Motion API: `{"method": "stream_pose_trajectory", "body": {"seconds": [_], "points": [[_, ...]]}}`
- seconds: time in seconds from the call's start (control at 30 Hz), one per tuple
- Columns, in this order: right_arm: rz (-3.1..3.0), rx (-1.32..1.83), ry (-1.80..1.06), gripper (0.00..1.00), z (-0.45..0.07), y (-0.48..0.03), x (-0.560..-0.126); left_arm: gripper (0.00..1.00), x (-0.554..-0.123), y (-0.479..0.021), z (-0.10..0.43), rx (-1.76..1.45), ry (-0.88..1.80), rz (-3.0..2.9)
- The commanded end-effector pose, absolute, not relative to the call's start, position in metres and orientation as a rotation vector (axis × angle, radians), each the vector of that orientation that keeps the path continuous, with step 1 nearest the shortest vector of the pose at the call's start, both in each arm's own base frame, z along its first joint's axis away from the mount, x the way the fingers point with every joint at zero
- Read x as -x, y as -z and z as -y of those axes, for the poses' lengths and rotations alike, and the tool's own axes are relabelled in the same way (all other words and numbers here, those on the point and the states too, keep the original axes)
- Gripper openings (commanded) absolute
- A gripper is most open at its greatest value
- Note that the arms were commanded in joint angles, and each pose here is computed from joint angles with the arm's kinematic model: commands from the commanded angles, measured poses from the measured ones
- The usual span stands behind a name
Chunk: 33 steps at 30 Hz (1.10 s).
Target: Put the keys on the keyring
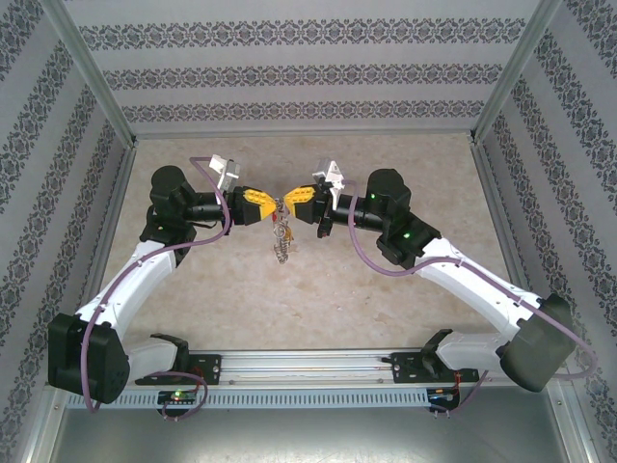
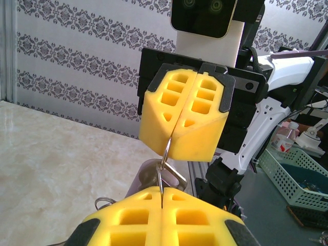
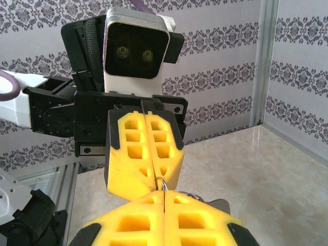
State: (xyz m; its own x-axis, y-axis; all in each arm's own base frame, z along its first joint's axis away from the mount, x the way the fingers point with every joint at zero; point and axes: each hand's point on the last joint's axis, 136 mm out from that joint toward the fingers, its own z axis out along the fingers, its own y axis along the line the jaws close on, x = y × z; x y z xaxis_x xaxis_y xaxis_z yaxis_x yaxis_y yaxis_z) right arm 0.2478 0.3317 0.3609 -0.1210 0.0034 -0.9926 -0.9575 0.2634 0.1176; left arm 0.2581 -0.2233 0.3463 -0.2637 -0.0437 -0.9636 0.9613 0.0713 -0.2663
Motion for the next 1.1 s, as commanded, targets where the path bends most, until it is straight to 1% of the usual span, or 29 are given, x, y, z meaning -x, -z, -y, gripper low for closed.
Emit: {"method": "stream_pose_trajectory", "body": {"seconds": [0.0, 1.07], "points": [[-1.359, 0.984, -1.084, 0.00, -0.3351, -0.3765, -0.2432, 0.00, -0.2473, -0.3680, 0.2237, -1.037, 1.323, -1.335], [-1.371, 0.964, -1.051, 0.00, -0.3277, -0.3722, -0.2418, 0.00, -0.2478, -0.3666, 0.2235, -1.033, 1.323, -1.342]]}}
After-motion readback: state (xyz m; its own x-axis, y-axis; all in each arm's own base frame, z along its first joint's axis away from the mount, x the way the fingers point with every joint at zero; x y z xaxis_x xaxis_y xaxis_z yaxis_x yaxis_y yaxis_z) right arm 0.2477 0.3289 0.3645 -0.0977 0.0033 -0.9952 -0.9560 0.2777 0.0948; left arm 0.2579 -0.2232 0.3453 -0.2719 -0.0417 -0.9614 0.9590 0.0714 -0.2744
